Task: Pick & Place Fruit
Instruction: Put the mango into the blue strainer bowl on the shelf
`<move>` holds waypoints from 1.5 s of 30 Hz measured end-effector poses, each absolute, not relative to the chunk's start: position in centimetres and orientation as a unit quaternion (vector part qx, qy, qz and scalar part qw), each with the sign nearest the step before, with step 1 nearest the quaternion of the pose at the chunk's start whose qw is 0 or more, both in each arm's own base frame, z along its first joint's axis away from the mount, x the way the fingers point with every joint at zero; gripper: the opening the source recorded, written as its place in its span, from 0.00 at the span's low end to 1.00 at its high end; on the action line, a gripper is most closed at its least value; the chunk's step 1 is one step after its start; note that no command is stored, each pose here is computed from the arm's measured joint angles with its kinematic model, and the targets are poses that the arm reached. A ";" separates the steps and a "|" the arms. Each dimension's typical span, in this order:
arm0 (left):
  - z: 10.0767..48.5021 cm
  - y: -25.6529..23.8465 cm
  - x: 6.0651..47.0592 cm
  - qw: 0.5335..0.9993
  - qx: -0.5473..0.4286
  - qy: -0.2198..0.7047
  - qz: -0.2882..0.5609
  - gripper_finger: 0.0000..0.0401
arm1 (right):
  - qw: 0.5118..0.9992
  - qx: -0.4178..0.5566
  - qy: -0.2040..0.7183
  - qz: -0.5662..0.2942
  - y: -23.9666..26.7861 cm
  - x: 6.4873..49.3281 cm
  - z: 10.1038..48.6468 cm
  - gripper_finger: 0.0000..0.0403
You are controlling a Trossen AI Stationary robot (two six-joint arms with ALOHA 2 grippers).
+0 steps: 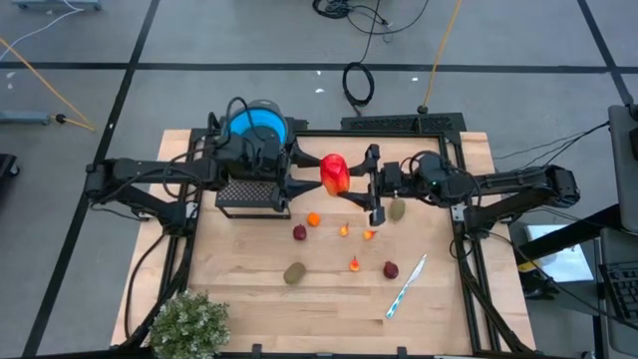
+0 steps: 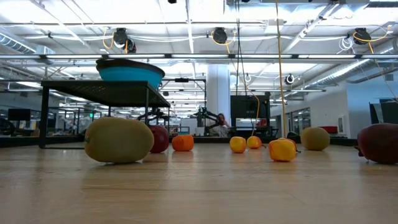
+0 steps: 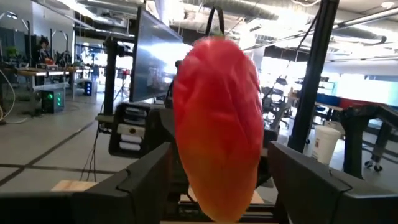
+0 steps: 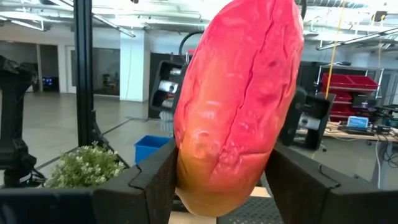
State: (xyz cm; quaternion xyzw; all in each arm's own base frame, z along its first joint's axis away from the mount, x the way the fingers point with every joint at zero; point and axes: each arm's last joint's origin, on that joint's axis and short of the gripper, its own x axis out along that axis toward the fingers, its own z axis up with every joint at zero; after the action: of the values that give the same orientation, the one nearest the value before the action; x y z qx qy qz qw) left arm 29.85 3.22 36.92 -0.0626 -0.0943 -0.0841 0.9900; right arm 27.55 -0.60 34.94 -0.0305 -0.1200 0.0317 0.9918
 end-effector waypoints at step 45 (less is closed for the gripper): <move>37.6 3.5 31.7 0.992 -0.079 -0.053 -0.082 0.48 | 0.995 0.033 -0.095 0.012 -0.8 28.9 33.8 0.63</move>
State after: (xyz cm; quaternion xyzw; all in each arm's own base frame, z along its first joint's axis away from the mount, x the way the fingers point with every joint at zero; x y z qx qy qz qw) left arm 31.71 3.50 37.64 -0.0793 -0.0527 -0.0821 0.9921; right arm 28.93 -0.77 33.82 0.0334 -0.0952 0.0115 0.9948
